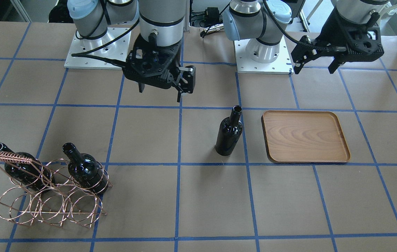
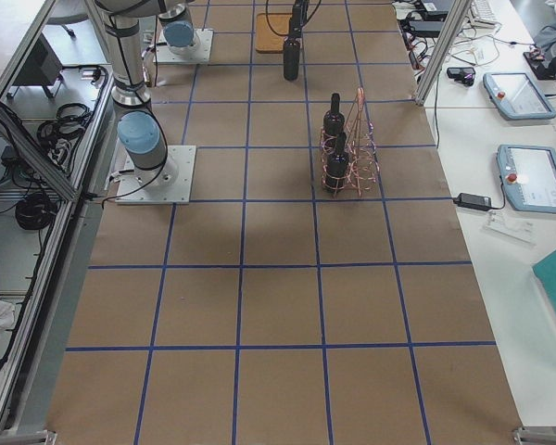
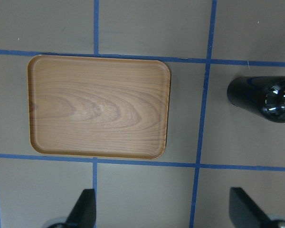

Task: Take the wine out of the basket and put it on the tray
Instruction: 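Release the bottle and raise the right gripper while the left gripper approaches, then lower the left gripper over the standing bottle's neck and close on it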

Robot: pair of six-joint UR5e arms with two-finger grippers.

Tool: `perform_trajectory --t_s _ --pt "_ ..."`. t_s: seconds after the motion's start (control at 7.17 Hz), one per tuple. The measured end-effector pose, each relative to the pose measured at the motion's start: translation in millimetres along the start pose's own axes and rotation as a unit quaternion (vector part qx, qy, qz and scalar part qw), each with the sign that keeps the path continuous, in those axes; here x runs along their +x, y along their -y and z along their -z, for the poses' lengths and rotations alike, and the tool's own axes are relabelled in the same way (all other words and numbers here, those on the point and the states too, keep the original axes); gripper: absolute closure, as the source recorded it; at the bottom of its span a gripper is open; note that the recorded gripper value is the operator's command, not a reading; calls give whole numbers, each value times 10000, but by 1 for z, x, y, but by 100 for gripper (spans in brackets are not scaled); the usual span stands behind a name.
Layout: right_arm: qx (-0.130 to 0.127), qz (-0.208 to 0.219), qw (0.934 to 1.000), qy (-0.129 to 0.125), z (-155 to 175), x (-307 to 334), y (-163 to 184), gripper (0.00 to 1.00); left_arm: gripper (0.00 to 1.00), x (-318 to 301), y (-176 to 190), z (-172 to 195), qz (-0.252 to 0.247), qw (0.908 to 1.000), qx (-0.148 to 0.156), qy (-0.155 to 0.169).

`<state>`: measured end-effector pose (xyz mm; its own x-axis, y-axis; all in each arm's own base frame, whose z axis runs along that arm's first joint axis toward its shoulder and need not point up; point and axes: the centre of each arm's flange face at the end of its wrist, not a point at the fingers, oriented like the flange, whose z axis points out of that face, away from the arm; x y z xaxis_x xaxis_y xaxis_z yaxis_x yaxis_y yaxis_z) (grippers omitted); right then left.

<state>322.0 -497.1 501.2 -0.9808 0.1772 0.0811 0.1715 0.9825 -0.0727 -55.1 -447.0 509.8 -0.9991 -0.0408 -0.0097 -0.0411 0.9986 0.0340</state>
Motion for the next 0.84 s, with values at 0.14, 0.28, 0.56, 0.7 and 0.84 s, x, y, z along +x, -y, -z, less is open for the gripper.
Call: perform_trajectory --t_s 0.14,0.28,0.56,0.7,0.84 --pt "66 343 9994 -13 11 31 10 0 0 28 0 -4 -156 9999 22 9" --pt "158 549 9984 17 25 67 22 0 0 57 0 -9 -387 9992 70 -20" --pt "162 1004 9948 57 42 128 28 0 0 106 8 -24 -687 9972 205 -214" --pt "111 1074 9940 158 38 143 18 0 0 125 11 -35 -819 9962 176 -250" --pt "184 1102 9934 268 32 148 8 0 0 138 16 -48 -916 9954 134 -259"
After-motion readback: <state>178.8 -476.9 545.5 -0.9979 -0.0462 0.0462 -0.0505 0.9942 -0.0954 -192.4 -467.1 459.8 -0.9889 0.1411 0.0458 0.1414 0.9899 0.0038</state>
